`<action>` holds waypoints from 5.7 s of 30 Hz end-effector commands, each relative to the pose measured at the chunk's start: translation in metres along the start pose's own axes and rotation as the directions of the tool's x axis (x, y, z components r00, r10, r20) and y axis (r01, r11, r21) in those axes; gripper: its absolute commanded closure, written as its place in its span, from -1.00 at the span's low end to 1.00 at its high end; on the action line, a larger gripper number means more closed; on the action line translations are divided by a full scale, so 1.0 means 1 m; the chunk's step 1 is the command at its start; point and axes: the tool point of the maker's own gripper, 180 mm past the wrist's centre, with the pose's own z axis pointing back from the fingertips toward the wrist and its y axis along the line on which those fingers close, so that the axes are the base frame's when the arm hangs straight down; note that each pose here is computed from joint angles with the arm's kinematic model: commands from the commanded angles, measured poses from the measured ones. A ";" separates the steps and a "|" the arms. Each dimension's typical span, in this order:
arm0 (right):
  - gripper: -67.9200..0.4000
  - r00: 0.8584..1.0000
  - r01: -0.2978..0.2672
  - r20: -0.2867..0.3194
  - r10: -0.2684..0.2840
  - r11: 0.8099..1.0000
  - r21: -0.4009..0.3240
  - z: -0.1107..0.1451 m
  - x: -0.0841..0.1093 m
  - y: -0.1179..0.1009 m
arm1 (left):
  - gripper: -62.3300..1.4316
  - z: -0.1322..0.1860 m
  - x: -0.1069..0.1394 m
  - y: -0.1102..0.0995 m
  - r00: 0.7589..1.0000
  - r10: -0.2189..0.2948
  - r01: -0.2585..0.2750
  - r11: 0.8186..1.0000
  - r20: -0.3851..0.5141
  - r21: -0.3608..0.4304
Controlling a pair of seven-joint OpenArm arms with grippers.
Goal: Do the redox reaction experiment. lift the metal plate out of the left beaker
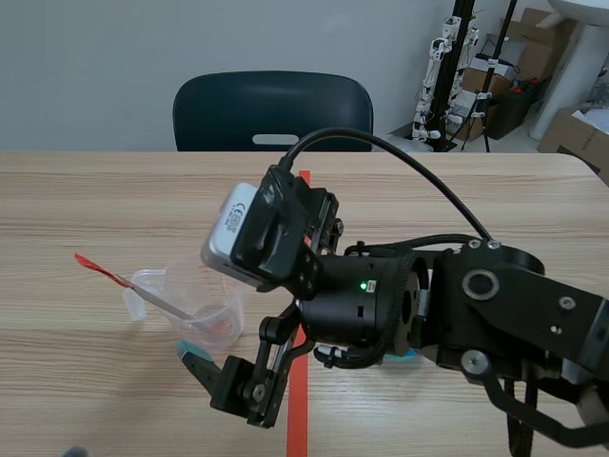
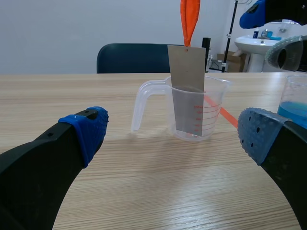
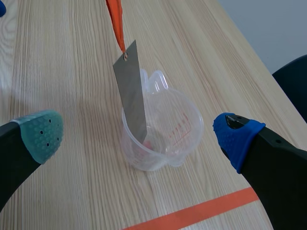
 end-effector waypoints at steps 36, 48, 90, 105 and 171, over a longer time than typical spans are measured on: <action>-0.99 0.999 0.023 0.045 -0.019 0.994 -0.102 -0.065 0.014 0.016 | -0.83 -0.028 0.007 -0.005 0.996 -0.020 0.026 0.997 0.086 -0.075; -0.77 1.000 0.015 0.019 -0.014 0.995 -0.099 -0.071 0.004 0.020 | -0.83 -0.028 0.007 -0.005 0.996 -0.020 0.026 0.997 0.085 -0.075; 0.53 0.998 -0.001 0.060 0.005 0.998 -0.057 -0.076 0.018 0.020 | -0.83 -0.028 0.007 -0.005 0.996 -0.020 0.026 0.997 0.085 -0.075; 0.85 0.999 -0.004 0.053 0.010 0.993 -0.122 -0.074 0.016 0.007 | -0.83 -0.028 0.007 -0.005 0.996 -0.020 0.026 0.997 0.085 -0.075; 0.97 0.980 0.186 0.101 -0.173 0.972 -0.141 -0.034 0.050 -0.050 | -0.83 -0.028 0.006 -0.005 0.997 -0.020 0.026 0.997 0.078 -0.075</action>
